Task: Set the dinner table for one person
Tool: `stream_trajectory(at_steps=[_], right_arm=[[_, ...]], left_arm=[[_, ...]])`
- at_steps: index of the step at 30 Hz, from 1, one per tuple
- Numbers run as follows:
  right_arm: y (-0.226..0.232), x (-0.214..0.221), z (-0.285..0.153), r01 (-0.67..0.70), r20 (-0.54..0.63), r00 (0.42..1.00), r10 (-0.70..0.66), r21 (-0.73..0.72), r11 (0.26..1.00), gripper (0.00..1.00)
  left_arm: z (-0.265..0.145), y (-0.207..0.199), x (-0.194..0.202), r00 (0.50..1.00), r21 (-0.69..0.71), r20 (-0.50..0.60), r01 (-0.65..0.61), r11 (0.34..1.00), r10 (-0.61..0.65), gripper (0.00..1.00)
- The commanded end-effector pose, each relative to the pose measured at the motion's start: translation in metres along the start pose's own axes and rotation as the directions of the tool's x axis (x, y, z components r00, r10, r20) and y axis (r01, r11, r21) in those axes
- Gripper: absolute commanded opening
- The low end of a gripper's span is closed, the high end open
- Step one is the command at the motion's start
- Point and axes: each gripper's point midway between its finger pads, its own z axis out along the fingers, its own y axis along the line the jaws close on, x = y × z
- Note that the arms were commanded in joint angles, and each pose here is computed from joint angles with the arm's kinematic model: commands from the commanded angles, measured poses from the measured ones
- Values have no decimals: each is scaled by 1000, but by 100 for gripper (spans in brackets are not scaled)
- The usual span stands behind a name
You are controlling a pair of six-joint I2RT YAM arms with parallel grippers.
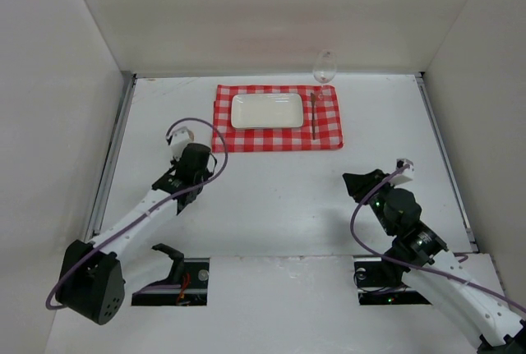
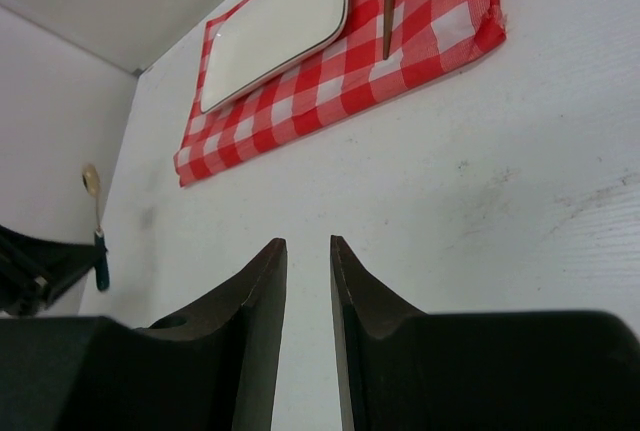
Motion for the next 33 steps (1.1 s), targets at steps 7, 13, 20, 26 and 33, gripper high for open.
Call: stream_trajectory(at_steps=[7, 13, 20, 26, 33], right_arm=[[10, -7, 0, -6, 32, 999, 8, -43, 999, 30], [10, -8, -1, -9, 38, 999, 11, -44, 999, 30], [9, -8, -1, -11, 39, 999, 13, -43, 999, 30], [9, -6, 0, -9, 35, 999, 10, -39, 999, 30], [7, -5, 1, -9, 31, 999, 10, -34, 999, 30]], left_arm=[[19, -136, -101, 973, 363, 195, -189, 912, 124, 2], [64, -156, -123, 975, 419, 170, -205, 884, 146, 2], [110, -160, -120, 981, 435, 100, -195, 879, 168, 2], [131, -167, -110, 983, 411, 72, -185, 893, 171, 3], [151, -155, -103, 987, 333, 52, -163, 929, 155, 3]])
